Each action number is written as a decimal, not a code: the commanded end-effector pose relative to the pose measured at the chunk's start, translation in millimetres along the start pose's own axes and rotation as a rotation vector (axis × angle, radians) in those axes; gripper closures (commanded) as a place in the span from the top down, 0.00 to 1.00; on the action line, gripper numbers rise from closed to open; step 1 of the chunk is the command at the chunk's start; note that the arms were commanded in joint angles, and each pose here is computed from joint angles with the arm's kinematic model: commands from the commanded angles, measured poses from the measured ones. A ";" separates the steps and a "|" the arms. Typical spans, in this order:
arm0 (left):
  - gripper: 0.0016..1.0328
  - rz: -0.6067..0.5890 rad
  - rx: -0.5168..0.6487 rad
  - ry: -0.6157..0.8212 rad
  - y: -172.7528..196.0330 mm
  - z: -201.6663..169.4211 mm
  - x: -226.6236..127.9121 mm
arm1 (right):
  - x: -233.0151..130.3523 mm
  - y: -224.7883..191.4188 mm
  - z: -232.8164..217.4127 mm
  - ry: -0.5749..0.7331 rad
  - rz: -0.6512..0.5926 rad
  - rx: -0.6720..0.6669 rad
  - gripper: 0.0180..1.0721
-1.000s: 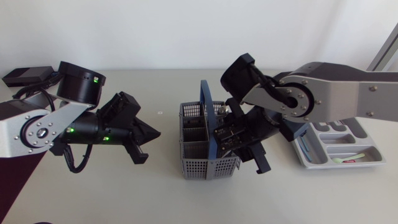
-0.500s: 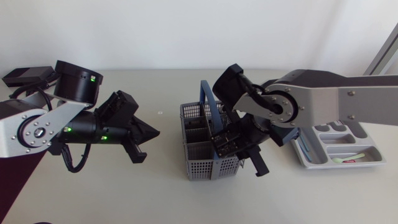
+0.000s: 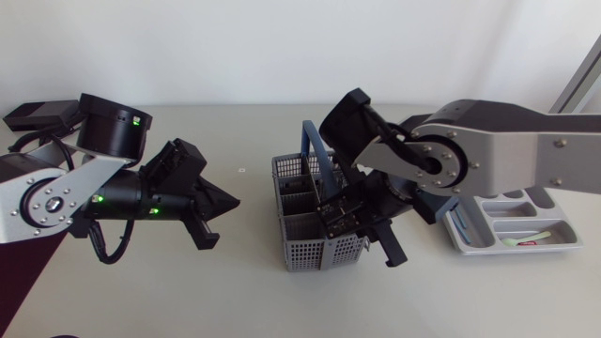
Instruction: Sort the cutlery from the basket into the organizer compartments.
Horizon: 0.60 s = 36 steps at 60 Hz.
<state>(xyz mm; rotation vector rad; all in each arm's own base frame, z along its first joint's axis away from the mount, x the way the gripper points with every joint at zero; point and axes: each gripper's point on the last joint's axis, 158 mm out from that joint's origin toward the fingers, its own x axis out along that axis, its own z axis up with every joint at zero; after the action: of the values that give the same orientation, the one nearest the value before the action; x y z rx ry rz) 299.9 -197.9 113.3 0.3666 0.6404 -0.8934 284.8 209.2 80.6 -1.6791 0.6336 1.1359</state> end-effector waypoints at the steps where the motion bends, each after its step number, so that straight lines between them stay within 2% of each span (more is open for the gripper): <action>1: 0.03 -0.003 0.006 0.005 -1.9 -5.3 -3.7 | -6.4 8.9 -2.5 0.006 -0.002 0.001 0.05; 7: 0.03 0.004 0.011 -0.010 -1.9 5.3 -13.8 | -17.8 7.4 -2.4 -0.017 -0.033 0.041 0.07; 10: 0.03 0.005 0.012 -0.014 -3.0 10.5 -19.8 | -21.5 8.5 -3.0 -0.025 -0.046 0.058 0.13; 16: 0.03 0.006 0.002 -0.022 -4.8 20.3 -30.5 | -28.7 7.7 -6.2 -0.044 -0.075 0.098 0.32; 21: 0.03 -0.007 0.010 -0.028 -12.5 27.0 -36.2 | -31.5 2.3 -12.6 -0.048 -0.107 0.146 0.44; 23: 0.03 -0.015 0.012 -0.030 -16.8 28.7 -35.9 | -31.9 1.8 -16.1 -0.046 -0.110 0.169 0.46; 29: 0.03 -0.032 0.014 -0.008 -24.4 23.9 -28.2 | -36.0 1.5 -26.6 -0.054 -0.119 0.263 0.43; 32: 0.03 -0.015 0.016 0.007 -22.2 18.2 -14.5 | -36.0 9.4 -31.6 -0.072 -0.110 0.316 0.25; 36: 0.03 0.000 0.004 0.009 -15.6 18.0 -2.8 | -31.7 16.6 -35.6 -0.073 -0.091 0.356 0.10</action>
<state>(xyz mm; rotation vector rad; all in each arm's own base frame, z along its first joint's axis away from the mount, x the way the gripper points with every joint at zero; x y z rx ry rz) 285.6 -211.4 143.3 0.3908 0.6102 -0.9072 278.4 177.3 118.4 -1.3998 0.6069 0.9632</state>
